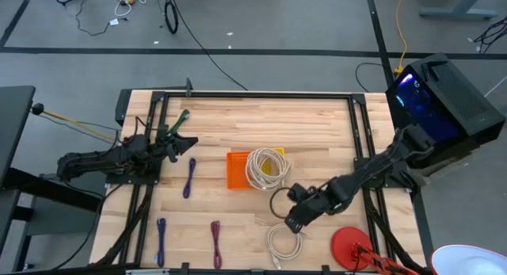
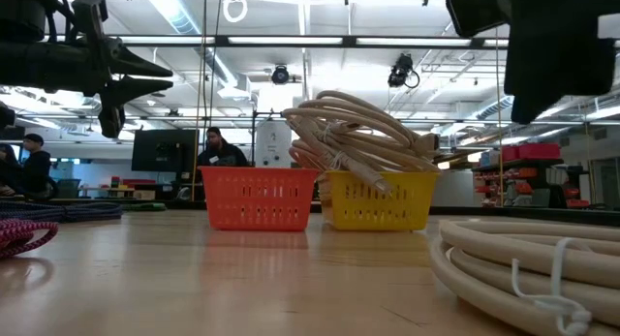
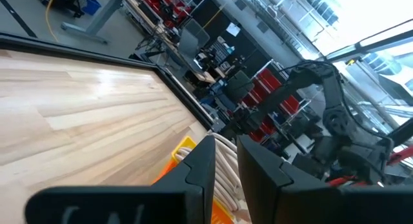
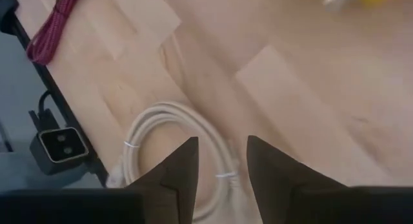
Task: Pick & Place USB Port
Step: Put the brown HDMI cable into the yellow bin
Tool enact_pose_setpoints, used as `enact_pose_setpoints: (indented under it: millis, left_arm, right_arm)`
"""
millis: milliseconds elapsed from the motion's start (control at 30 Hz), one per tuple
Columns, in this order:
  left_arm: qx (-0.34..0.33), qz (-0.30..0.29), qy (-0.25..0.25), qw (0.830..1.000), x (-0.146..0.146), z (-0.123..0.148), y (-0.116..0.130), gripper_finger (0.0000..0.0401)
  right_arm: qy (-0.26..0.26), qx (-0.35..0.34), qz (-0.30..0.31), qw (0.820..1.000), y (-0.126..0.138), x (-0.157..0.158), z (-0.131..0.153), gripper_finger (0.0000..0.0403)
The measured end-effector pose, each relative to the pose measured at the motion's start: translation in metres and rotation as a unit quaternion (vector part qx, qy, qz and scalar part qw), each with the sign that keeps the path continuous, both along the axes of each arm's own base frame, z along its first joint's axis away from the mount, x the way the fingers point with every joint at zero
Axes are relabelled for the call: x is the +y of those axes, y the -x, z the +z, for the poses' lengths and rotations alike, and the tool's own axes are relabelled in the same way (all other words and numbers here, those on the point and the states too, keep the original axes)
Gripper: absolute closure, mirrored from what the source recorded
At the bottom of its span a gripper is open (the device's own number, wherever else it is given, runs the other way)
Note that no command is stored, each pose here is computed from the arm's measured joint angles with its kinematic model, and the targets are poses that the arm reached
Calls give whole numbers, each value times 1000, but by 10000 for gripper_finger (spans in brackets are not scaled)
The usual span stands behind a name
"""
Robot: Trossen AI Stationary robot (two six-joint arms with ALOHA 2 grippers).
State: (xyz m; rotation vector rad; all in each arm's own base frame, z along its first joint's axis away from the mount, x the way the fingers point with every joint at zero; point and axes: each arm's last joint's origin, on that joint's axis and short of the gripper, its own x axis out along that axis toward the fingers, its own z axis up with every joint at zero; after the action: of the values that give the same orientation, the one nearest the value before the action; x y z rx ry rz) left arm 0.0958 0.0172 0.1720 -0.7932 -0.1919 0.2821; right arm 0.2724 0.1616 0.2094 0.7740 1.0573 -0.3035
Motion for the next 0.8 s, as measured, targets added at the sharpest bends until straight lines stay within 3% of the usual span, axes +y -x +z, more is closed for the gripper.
enact_pose_setpoints:
  millis: [400,800]
  left_arm:
    - [2,-21,-2,1000,-1,0,0,332]
    - [4,-29,-6,1000,-2,-1,-1,332]
  right_arm:
    - [-22,48,-39,998,1,39,-48,273]
    - [-40,71,-34,996,2,44,-54,273]
